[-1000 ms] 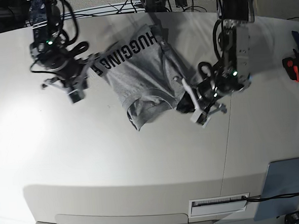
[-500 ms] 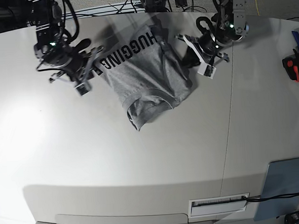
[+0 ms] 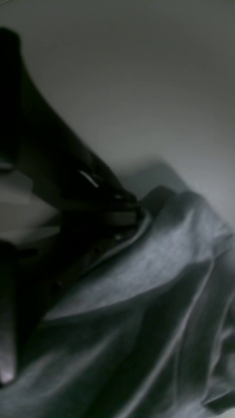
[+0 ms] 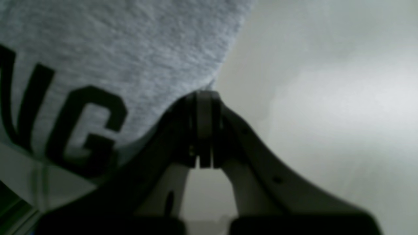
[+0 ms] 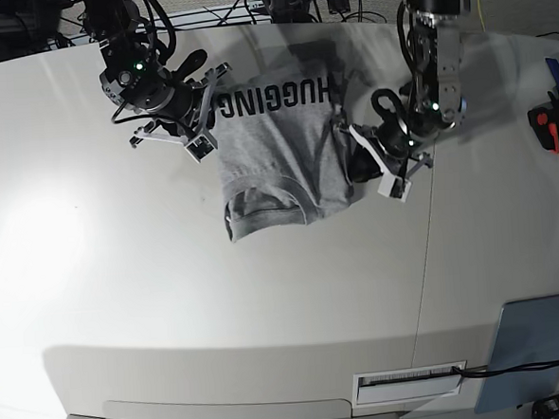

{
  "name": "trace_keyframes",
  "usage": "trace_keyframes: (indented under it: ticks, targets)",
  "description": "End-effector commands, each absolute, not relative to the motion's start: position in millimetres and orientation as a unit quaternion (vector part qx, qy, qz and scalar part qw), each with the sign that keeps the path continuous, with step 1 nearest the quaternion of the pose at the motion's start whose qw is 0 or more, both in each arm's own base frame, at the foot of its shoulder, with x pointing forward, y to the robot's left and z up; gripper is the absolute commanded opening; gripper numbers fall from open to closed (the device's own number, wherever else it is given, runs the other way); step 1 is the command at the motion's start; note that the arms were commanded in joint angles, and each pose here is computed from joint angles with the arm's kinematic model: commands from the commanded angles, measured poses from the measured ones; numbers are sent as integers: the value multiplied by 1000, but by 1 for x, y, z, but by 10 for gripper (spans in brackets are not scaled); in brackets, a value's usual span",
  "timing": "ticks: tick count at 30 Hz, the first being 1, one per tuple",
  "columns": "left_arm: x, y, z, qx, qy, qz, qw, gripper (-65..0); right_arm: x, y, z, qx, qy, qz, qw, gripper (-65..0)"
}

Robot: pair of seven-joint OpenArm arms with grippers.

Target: Fold the T-shirt properly

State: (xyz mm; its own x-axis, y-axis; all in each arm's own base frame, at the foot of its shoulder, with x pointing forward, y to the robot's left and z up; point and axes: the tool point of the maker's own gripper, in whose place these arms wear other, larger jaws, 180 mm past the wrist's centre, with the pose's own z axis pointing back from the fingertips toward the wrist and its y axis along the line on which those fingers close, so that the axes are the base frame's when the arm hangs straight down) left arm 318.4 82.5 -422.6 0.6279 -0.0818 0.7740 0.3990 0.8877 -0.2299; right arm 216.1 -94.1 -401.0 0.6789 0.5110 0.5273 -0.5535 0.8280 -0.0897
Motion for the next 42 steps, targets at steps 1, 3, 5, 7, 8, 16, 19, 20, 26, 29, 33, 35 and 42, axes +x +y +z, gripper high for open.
trace_keyframes:
  ticks: [1, 3, 5, 7, 8, 16, 19, 20, 26, 29, 33, 35, 42]
  targets:
    - [325, 83, -420, -190, -410, -144, 880, -598, 223, -93, -393, 38, -294, 290, 910, -650]
    - [331, 76, -416, -200, -413, -152, 875, -599, 223, -93, -393, 39, -294, 290, 910, -650]
    - [335, 70, -413, -206, -418, -149, 872, -599, 223, -93, -393, 38, -293, 290, 910, -650]
    - [337, 66, -411, -209, -421, -147, 870, -599, 223, -94, -393, 36, -291, 288, 911, -650]
    - [338, 67, -410, -208, -422, -148, 870, -599, 223, -96, -394, 33, -290, 284, 913, -650]
    - [328, 79, -401, -186, -397, -175, 882, -599, 228, -139, -393, -44, -278, 245, 928, -650]
    - [315, 84, -385, -175, -416, -174, 875, -599, 226, -154, -383, -57, -288, 225, 929, -650]
    - [311, 88, -381, -167, -422, -168, 875, -599, 225, -160, -378, -63, -292, 218, 929, -650]
    - [266, 117, -372, -134, -421, -137, 886, -599, 206, -201, -350, -107, -307, 172, 930, -650]
    - [238, 141, -378, -109, -399, -116, 903, -599, 190, -219, -340, -130, -300, 156, 932, -650]
    - [193, 168, -389, -96, -362, -78, 924, -599, 161, -235, -335, -151, -268, 146, 940, -650]
    - [165, 172, -394, -114, -335, -68, 933, -599, 141, -242, -339, -158, -238, 143, 947, -650]
    - [61, 185, -415, -125, -227, -49, 965, -599, 69, -251, -357, -155, -138, 151, 966, -650]
